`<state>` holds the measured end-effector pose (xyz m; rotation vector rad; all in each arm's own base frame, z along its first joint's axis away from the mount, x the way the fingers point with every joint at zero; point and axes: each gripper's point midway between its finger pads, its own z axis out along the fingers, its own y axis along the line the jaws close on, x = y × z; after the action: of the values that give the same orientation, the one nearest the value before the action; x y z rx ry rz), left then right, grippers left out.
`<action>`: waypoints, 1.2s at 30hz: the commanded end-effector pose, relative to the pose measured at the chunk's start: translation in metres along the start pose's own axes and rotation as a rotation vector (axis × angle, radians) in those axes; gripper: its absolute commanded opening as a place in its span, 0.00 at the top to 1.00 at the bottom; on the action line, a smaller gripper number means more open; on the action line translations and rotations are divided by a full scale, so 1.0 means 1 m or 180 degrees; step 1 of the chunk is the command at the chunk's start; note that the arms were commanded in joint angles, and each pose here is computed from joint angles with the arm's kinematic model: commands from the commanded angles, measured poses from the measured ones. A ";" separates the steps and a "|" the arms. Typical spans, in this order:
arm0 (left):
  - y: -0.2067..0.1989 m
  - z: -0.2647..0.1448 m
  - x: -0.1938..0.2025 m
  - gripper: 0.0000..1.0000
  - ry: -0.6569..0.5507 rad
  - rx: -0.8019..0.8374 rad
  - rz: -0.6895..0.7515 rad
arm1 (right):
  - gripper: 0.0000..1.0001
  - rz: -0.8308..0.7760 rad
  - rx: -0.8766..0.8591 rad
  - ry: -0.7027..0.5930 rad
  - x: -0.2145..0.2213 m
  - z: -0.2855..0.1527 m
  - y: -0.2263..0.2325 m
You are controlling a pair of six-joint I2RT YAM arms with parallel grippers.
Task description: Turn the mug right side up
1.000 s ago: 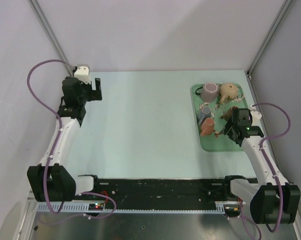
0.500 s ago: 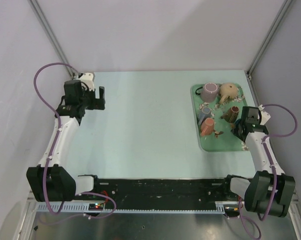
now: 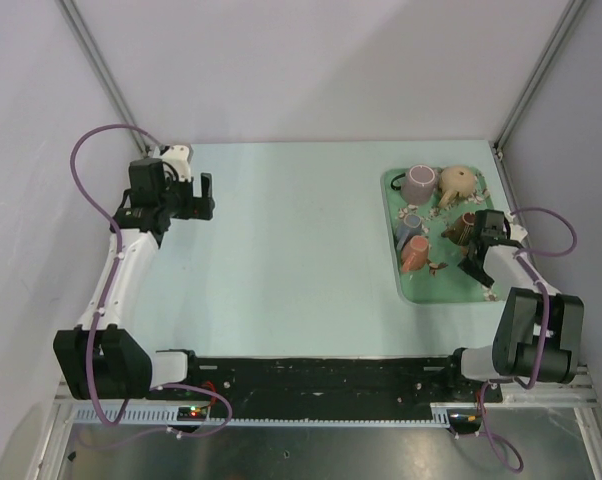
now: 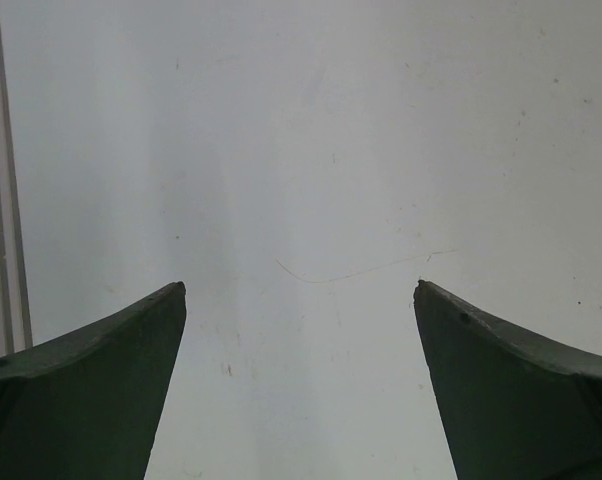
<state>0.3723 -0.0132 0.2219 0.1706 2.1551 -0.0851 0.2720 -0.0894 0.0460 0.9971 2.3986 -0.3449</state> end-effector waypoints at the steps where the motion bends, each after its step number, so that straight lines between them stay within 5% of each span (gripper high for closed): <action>1: -0.004 -0.005 -0.021 0.00 -0.0151 0.0107 -0.0006 | 0.54 0.0130 0.0051 -0.0277 -0.032 0.005 0.007; 11: -0.006 -0.007 -0.018 0.02 -0.0120 0.0153 0.0058 | 0.54 0.0117 0.0113 -0.0159 -0.036 0.022 0.014; 17: -0.008 -0.007 -0.017 0.02 -0.0101 0.0203 0.0070 | 0.32 0.0292 -0.0066 -0.0139 -0.039 0.011 0.028; 25: -0.011 -0.005 -0.013 0.01 -0.0070 0.0271 0.0100 | 0.29 0.0855 -0.0067 -0.0548 -0.062 -0.014 0.034; 36: -0.015 -0.003 -0.011 0.02 -0.0052 0.0374 0.0102 | 0.23 0.0962 0.0375 -0.0512 -0.058 -0.001 0.029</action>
<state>0.3683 -0.0270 0.2173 0.2298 2.1772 -0.1835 0.3198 -0.0933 0.0686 1.2583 2.1373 -0.3541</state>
